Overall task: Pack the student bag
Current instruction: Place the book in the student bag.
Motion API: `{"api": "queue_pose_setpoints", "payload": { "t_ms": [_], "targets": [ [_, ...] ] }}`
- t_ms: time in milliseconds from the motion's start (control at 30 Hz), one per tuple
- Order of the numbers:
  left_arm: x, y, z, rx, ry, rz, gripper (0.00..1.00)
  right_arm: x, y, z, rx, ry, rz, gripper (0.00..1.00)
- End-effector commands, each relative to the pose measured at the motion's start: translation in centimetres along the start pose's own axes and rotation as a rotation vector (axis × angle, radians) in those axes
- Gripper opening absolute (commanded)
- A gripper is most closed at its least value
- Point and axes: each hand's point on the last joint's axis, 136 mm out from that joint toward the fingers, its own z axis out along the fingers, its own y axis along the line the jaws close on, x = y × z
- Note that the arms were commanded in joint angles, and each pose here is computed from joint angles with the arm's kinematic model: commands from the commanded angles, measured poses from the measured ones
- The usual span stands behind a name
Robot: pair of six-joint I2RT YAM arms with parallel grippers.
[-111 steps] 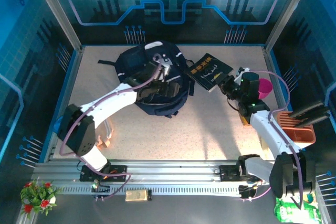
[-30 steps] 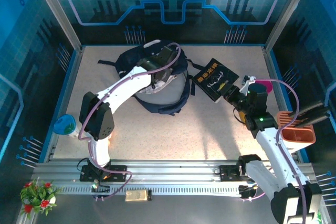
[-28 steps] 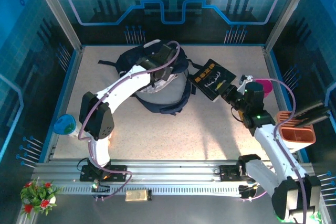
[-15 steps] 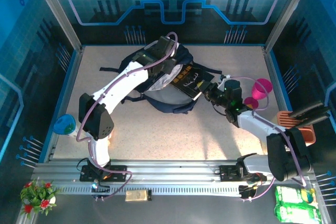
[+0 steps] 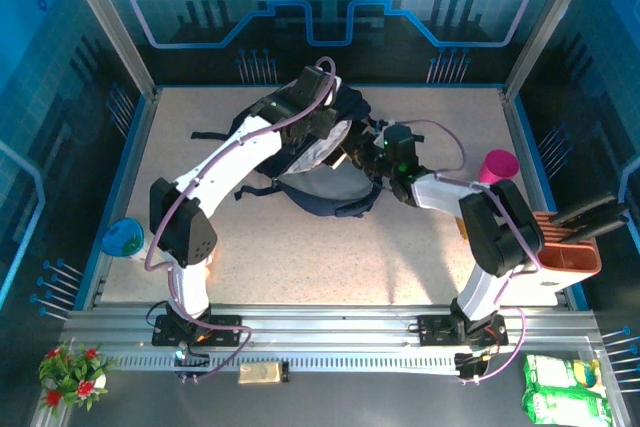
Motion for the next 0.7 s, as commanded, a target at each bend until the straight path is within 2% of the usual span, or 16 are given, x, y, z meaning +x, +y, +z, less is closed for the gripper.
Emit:
{"api": "queue_pose_setpoints", "payload": {
  "t_ms": [0, 133, 233, 367, 667],
  "targets": [
    [-6.5, 0.6, -5.4, 0.063, -0.232, -0.116, 0.00, -1.3, 3.0, 2.6, -0.095, -0.053, -0.017, 0.08],
    [-6.4, 0.7, -5.3, 0.110, -0.222, -0.169, 0.00, -1.8, 0.9, 5.7, -0.075, -0.066, 0.032, 0.07],
    [-6.3, 0.9, -5.2, 0.131, -0.212, -0.202, 0.00, -1.4, 0.8, 7.1, -0.066, -0.078, 0.003, 0.07],
    [-6.3, 1.1, -5.1, 0.153, -0.206, -0.227, 0.00, -0.5, -0.6, 8.4, -0.008, -0.055, 0.000, 0.11],
    [-5.9, 1.6, -4.7, 0.160, -0.189, -0.263, 0.00, 1.2, -1.9, 9.3, 0.051, 0.058, 0.034, 0.38]
  ]
}}
